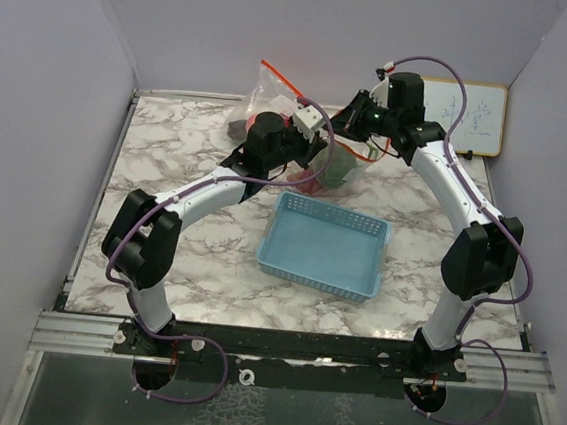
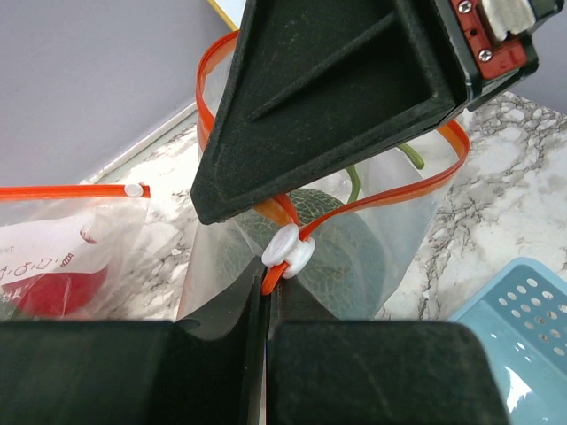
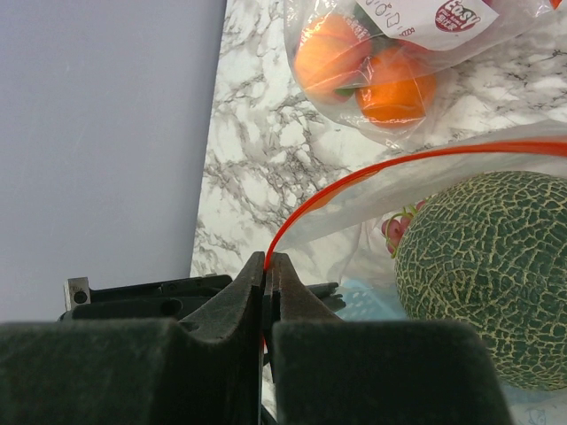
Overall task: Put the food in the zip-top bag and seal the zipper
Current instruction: Zip the zipper food storage bag at the center of the board.
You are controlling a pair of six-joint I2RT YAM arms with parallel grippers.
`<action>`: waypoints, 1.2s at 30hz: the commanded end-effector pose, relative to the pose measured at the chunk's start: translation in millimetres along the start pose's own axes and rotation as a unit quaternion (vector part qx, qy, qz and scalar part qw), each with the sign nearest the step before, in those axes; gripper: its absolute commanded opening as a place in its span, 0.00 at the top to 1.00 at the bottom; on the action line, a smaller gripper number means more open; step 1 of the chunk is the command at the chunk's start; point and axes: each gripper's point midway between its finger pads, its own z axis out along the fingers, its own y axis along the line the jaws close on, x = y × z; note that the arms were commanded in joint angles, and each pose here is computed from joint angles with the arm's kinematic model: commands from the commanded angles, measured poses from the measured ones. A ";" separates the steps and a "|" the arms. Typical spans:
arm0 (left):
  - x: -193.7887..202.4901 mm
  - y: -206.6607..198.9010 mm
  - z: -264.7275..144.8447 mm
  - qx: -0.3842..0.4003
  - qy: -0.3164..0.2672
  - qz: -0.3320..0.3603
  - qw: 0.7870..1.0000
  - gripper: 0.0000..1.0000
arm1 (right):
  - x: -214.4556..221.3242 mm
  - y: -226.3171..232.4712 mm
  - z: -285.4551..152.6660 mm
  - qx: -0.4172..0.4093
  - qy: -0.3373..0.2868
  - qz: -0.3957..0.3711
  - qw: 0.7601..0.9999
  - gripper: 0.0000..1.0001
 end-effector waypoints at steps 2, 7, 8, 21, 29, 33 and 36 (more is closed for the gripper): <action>-13.6 1.1 2.5 0.000 -0.021 0.002 1.000 1.00 | -20.7 30.3 -19.0 -0.042 -0.026 -0.025 0.998 0.97; -25.7 0.3 -6.7 0.012 -0.017 0.011 1.000 1.00 | -41.8 25.1 -38.6 -0.034 -0.062 -0.069 0.995 0.73; -25.7 0.2 -8.2 0.016 -0.011 0.009 1.000 1.00 | -46.5 29.3 -44.9 -0.040 -0.072 -0.086 0.993 0.69; -60.8 -13.7 -66.3 0.134 0.017 -0.045 0.990 1.00 | -39.1 67.8 -85.4 -0.149 -0.096 -0.546 0.819 0.46; -62.9 5.3 -82.7 0.132 0.013 -0.046 0.990 1.00 | -8.3 83.5 -79.2 -0.284 -0.069 -0.614 0.733 0.46; -61.1 2.0 -79.1 0.147 0.010 -0.058 0.987 1.00 | -4.4 84.5 -69.0 -0.325 -0.071 -0.602 0.726 0.47; -62.1 0.9 -75.7 0.154 0.006 -0.064 0.986 1.00 | -1.5 87.2 -62.0 -0.346 -0.067 -0.590 0.726 0.52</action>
